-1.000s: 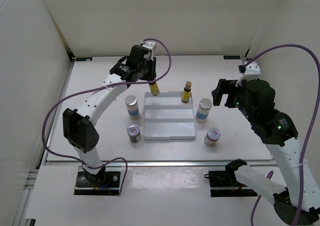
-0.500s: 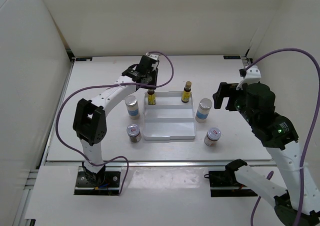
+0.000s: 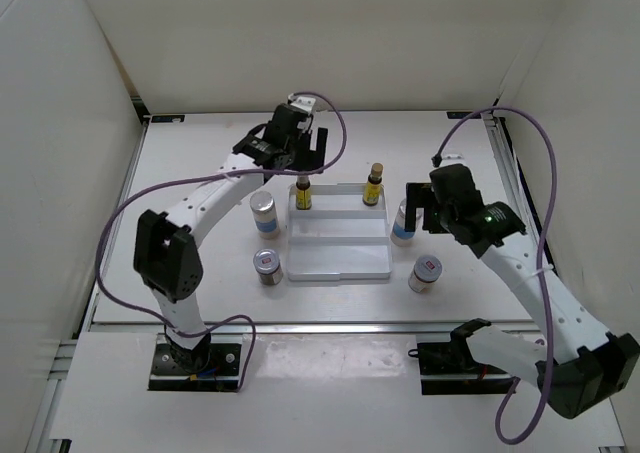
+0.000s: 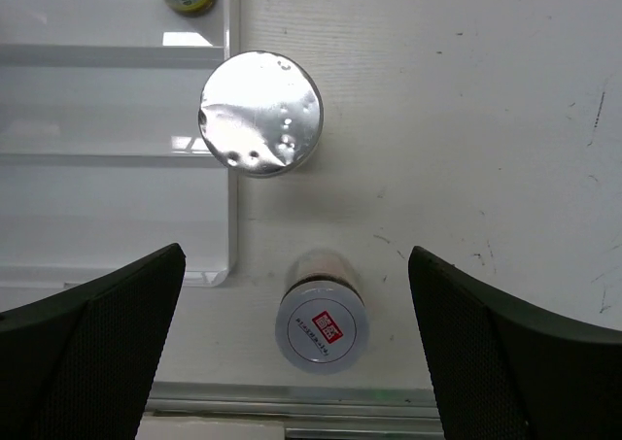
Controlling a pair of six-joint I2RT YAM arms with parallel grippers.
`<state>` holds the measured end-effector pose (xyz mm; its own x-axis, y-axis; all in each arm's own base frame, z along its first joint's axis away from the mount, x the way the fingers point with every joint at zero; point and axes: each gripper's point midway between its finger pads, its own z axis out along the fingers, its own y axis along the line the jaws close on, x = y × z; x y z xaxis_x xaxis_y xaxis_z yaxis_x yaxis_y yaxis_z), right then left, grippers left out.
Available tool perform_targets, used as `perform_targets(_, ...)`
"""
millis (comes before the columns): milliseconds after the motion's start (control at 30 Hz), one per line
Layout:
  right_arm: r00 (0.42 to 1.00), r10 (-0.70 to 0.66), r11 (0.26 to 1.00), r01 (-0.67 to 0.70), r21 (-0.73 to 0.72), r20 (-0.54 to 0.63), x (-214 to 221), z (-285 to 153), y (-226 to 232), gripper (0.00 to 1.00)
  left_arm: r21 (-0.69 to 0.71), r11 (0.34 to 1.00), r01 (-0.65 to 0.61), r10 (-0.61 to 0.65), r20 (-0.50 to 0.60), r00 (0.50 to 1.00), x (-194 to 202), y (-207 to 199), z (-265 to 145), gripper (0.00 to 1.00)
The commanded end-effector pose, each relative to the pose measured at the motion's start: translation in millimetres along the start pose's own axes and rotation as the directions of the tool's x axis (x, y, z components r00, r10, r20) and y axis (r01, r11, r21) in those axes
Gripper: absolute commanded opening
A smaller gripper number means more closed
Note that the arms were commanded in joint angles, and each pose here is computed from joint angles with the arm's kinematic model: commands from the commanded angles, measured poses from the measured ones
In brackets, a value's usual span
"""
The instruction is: Organize the condiment bottles
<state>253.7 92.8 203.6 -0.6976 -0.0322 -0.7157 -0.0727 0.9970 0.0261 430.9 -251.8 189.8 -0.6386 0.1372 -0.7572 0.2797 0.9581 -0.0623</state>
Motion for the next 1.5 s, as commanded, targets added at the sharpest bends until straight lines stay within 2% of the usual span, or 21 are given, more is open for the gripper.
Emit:
perform_targets(0, 0.998, 0.044, 0.999, -0.043, -0.023, 0.052, -18, 11, 9, 0.99, 0.008, 1.000, -0.001, -0.001, 0.251, 0.968, -72, 8, -93, 1.00)
perform_targets(33, 0.999, 0.034, 0.999, -0.034, -0.011, 0.020, -13, 19, 10, 0.99, -0.021, 1.000, 0.009, -0.002, 0.309, 0.951, -82, 19, -121, 1.00)
perform_targets(167, 1.000, 0.025, 1.000, -0.025, -0.014, -0.011, -16, 42, 16, 0.99, -0.180, 0.984, 0.002, 0.063, 0.353, 0.933, -69, 62, -161, 1.00)
perform_targets(233, 0.999, 0.028, 1.000, -0.028, 0.005, -0.038, -15, 55, 15, 0.99, -0.268, 0.963, 0.018, 0.069, 0.312, 0.947, -43, 92, -160, 1.00)
perform_targets(300, 0.999, 0.029, 1.000, -0.029, -0.011, -0.040, -22, 63, 19, 0.99, -0.308, 0.948, 0.087, 0.034, 0.368, 0.929, -38, 123, -175, 1.00)
perform_targets(333, 0.997, 0.030, 1.000, -0.030, 0.008, -0.073, -16, 73, 16, 0.99, -0.323, 0.943, 0.082, 0.031, 0.330, 0.944, -14, 132, -162, 1.00)
perform_targets(367, 0.997, 0.029, 1.000, -0.028, 0.009, -0.078, -18, 76, 17, 0.99, -0.327, 0.939, 0.105, 0.022, 0.361, 0.932, -10, 140, -170, 1.00)
perform_targets(433, 0.995, 0.032, 0.999, -0.031, 0.012, -0.097, -15, 88, 17, 0.99, -0.313, 0.943, 0.117, 0.001, 0.355, 0.935, 13, 146, -157, 1.00)
perform_targets(467, 0.996, 0.031, 0.999, -0.030, 0.014, -0.084, -20, 90, 15, 0.95, -0.316, 0.939, 0.132, -0.004, 0.375, 0.927, 16, 150, -162, 1.00)
perform_targets(500, 0.996, 0.018, 1.000, -0.018, 0.002, -0.086, -21, 94, 18, 0.82, -0.305, 0.943, 0.134, -0.013, 0.368, 0.930, 21, 149, -156, 1.00)
perform_targets(600, 0.997, 0.012, 1.000, -0.013, -0.012, -0.073, -29, 93, 21, 0.62, -0.318, 0.939, 0.133, -0.012, 0.357, 0.934, 28, 151, -149, 1.00)
perform_targets(633, 0.998, 0.014, 1.000, -0.015, -0.014, -0.064, -33, 92, 22, 0.47, -0.321, 0.938, 0.129, -0.011, 0.345, 0.938, 30, 151, -145, 1.00)
perform_targets(700, 0.999, 0.019, 0.999, -0.021, -0.032, -0.040, -41, 83, 23, 0.30, -0.334, 0.933, 0.133, -0.021, 0.318, 0.948, 33, 152, -139, 1.00)
perform_targets(733, 1.000, 0.025, 0.999, -0.026, -0.040, -0.012, -49, 76, 24, 0.16, -0.327, 0.933, 0.150, -0.035, 0.334, 0.942, 28, 151, -141, 1.00)
perform_targets(833, 0.996, 0.035, 0.996, -0.028, -0.081, 0.080, -69, 47, 30, 0.01, -0.307, 0.940, 0.149, -0.044, 0.326, 0.944, 29, 148, -137, 1.00)
perform_targets(967, 0.985, 0.027, 0.993, -0.006, -0.121, 0.170, -90, 7, 33, 0.00, -0.295, 0.944, 0.149, -0.045, 0.333, 0.942, 28, 146, -139, 1.00)
perform_targets(1100, 0.983, 0.014, 0.980, 0.023, -0.196, 0.184, -93, -7, 48, 0.00, -0.272, 0.950, 0.151, -0.055, 0.332, 0.942, 27, 142, -138, 1.00)
perform_targets(1233, 0.987, -0.016, 0.963, 0.057, -0.262, 0.157, -88, 3, 73, 0.00, -0.274, 0.950, 0.148, -0.054, 0.324, 0.945, 29, 142, -135, 1.00)
perform_targets(1467, 0.996, -0.055, 0.968, 0.072, -0.242, 0.073, -58, 35, 86, 0.00, -0.274, 0.950, 0.148, -0.054, 0.324, 0.945, 29, 142, -135, 1.00)
